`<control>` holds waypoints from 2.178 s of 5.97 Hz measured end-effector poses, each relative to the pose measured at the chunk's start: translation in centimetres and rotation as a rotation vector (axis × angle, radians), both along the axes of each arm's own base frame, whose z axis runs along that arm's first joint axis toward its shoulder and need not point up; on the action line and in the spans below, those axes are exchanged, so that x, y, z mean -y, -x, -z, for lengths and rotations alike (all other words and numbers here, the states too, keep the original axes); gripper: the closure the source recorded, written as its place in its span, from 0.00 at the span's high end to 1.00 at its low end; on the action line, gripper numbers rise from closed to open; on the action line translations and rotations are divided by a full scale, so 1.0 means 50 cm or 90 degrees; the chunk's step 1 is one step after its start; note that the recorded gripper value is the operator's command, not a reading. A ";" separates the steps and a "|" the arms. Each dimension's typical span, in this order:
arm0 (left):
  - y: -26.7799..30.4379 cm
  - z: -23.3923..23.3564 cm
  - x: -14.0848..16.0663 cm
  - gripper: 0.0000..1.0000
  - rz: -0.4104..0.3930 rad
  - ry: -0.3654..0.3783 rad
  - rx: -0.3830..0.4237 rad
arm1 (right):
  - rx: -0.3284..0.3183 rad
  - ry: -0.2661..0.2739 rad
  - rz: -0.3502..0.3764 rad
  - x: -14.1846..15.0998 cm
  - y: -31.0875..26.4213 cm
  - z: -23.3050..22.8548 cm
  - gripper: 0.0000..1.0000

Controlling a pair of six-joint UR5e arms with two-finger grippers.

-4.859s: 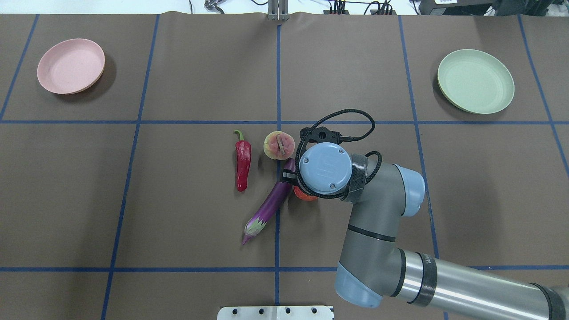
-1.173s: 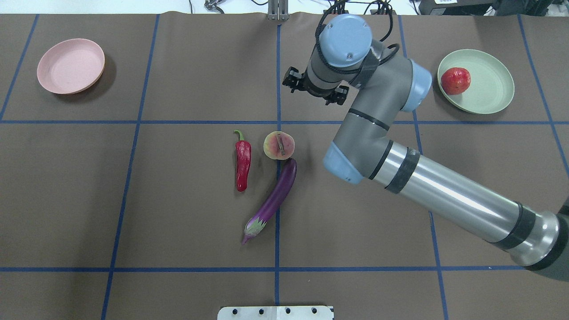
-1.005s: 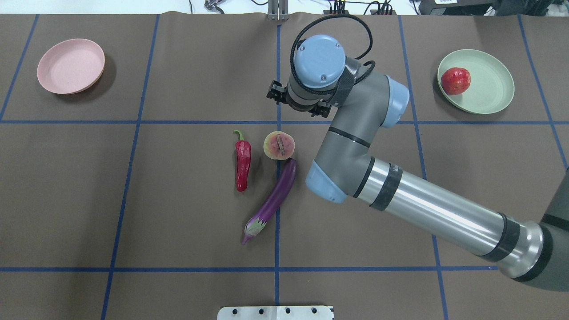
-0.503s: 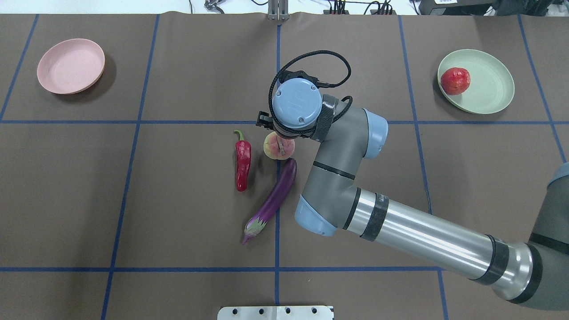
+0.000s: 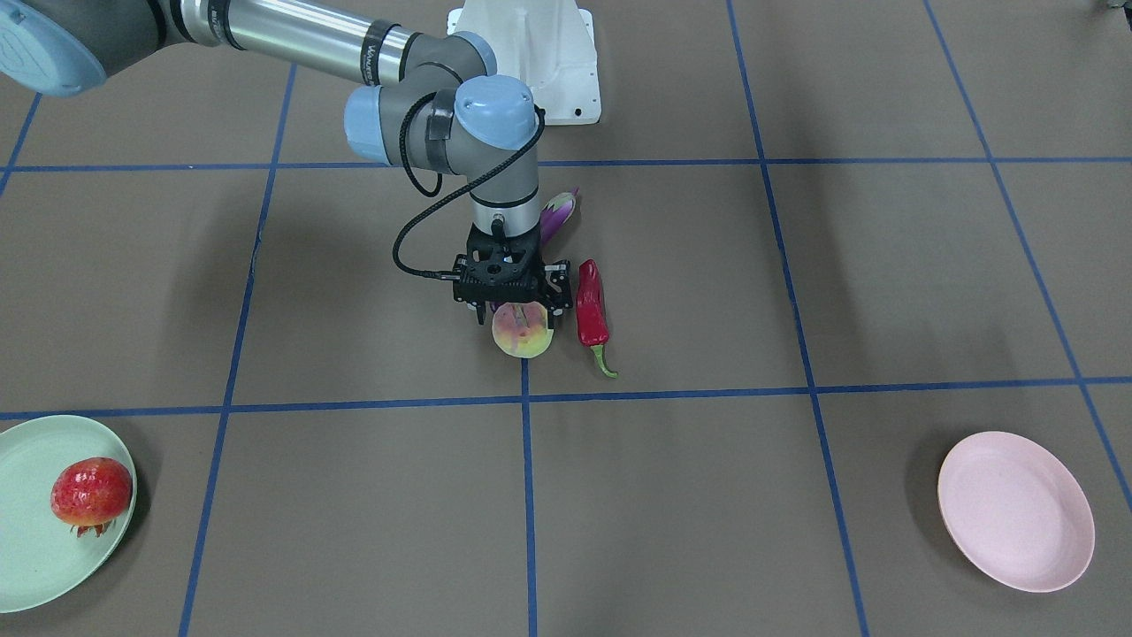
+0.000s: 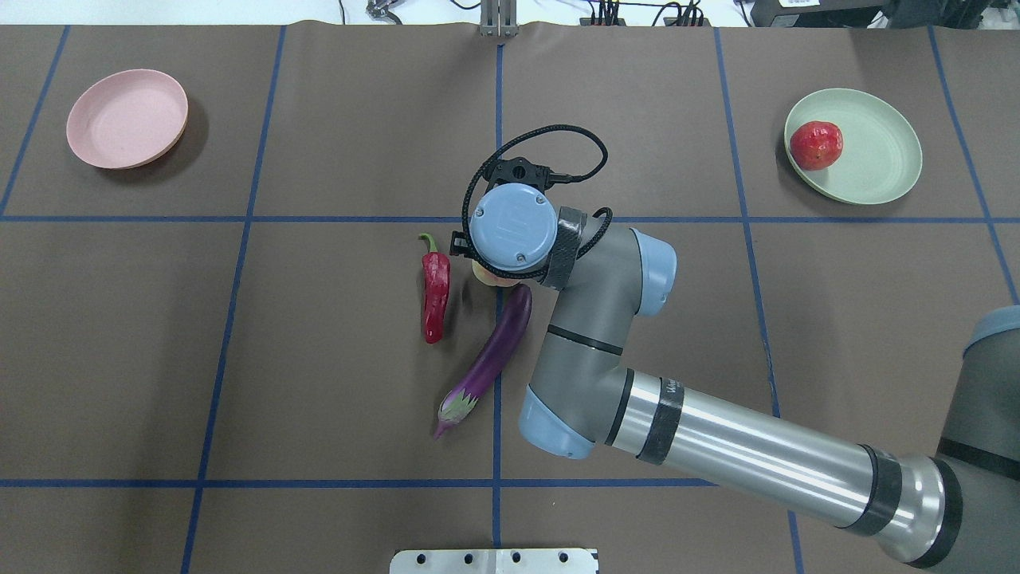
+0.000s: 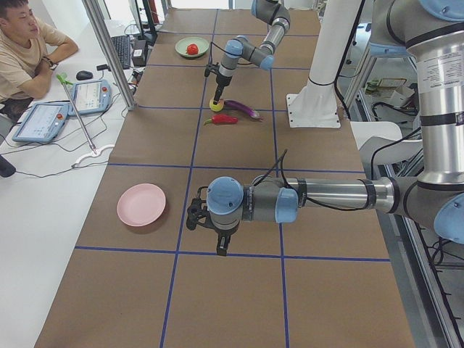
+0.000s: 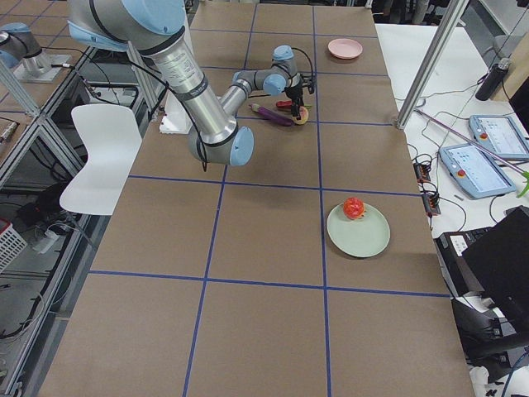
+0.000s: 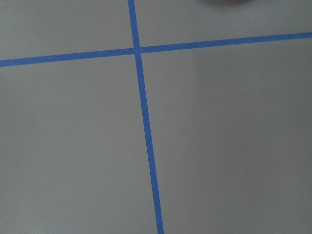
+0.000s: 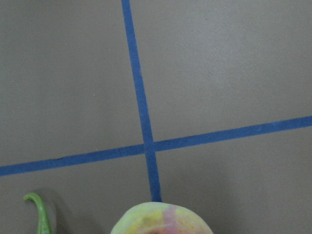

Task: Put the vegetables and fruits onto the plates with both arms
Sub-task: 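Lower and close the right gripper on the peach, then carry the peach to the green plate beside the pomegranate, release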

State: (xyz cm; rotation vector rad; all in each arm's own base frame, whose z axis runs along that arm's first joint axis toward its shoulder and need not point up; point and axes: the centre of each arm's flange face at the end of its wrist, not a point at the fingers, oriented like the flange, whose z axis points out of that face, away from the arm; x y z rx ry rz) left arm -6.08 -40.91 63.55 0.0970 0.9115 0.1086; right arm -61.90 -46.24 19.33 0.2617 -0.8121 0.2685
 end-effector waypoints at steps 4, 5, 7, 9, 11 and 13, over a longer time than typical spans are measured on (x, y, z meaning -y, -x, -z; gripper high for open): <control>-0.001 -0.001 0.000 1.00 -0.001 0.001 0.000 | 0.006 -0.008 0.006 -0.015 0.006 0.009 0.00; -0.001 -0.001 0.000 1.00 -0.001 0.001 0.000 | 0.018 -0.010 0.004 -0.019 -0.002 0.021 0.00; -0.001 0.000 0.001 1.00 -0.001 0.000 0.000 | 0.043 -0.021 -0.013 0.003 -0.057 0.054 0.00; -0.001 0.001 0.001 1.00 -0.001 -0.001 0.000 | 0.025 -0.039 -0.049 0.110 -0.185 0.012 0.00; -0.001 0.003 0.001 1.00 -0.001 -0.003 0.000 | -0.026 -0.044 0.020 0.275 -0.419 -0.127 0.00; -0.002 0.006 0.003 1.00 -0.002 -0.010 0.000 | -0.058 -0.055 0.121 0.379 -0.702 -0.314 0.00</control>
